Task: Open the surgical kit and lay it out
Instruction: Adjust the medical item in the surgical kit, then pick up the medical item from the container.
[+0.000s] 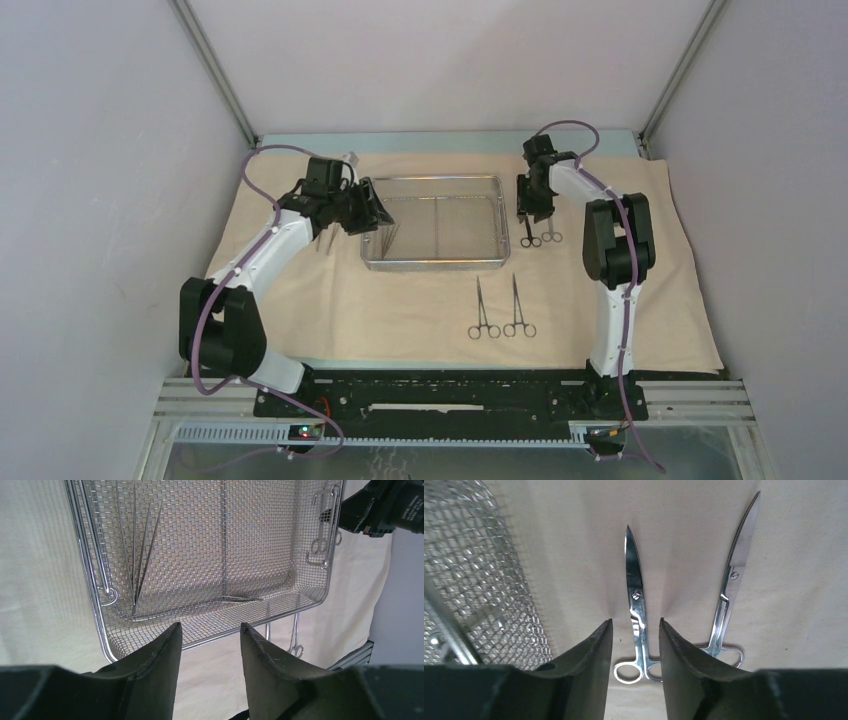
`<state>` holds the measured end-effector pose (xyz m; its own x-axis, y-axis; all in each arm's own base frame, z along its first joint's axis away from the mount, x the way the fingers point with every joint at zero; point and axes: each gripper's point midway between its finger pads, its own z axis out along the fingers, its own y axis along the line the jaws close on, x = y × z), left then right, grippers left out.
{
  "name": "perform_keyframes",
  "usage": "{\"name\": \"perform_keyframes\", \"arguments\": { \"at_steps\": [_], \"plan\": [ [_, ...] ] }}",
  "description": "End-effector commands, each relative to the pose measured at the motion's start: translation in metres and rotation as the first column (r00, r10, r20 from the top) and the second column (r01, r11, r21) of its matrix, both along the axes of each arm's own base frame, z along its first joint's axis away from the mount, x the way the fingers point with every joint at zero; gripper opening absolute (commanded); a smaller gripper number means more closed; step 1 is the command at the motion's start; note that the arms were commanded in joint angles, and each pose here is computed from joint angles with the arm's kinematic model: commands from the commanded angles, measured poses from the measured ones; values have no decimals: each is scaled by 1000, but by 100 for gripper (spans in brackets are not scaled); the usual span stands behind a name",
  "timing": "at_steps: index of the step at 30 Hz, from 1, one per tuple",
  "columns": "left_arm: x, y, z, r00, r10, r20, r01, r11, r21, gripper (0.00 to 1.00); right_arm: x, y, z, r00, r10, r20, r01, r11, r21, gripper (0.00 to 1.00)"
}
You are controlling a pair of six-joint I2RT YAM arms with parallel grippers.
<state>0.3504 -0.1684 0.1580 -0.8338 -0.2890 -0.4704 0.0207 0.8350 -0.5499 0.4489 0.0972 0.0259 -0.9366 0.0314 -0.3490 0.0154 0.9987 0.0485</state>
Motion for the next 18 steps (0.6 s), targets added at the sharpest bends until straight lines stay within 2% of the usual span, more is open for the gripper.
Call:
{"name": "perform_keyframes", "arguments": {
  "at_steps": [1,5,10,18],
  "plan": [
    [8,4,4,999,-2,32,0,999,46,52,20,7,67,988,-41,148,39,999,20,50],
    [13,6,0,1000,2,30,-7,987,162,52,20,7,93,976,-80,204,78,997,22,54],
    [23,-6,-10,1000,-24,-1,23,956,294,52,12,19,122,957,-93,276,86,996,38,55],
    [48,-21,-38,997,-40,-66,63,924,378,48,-7,47,158,933,-64,354,21,992,124,56]
  ]
}}
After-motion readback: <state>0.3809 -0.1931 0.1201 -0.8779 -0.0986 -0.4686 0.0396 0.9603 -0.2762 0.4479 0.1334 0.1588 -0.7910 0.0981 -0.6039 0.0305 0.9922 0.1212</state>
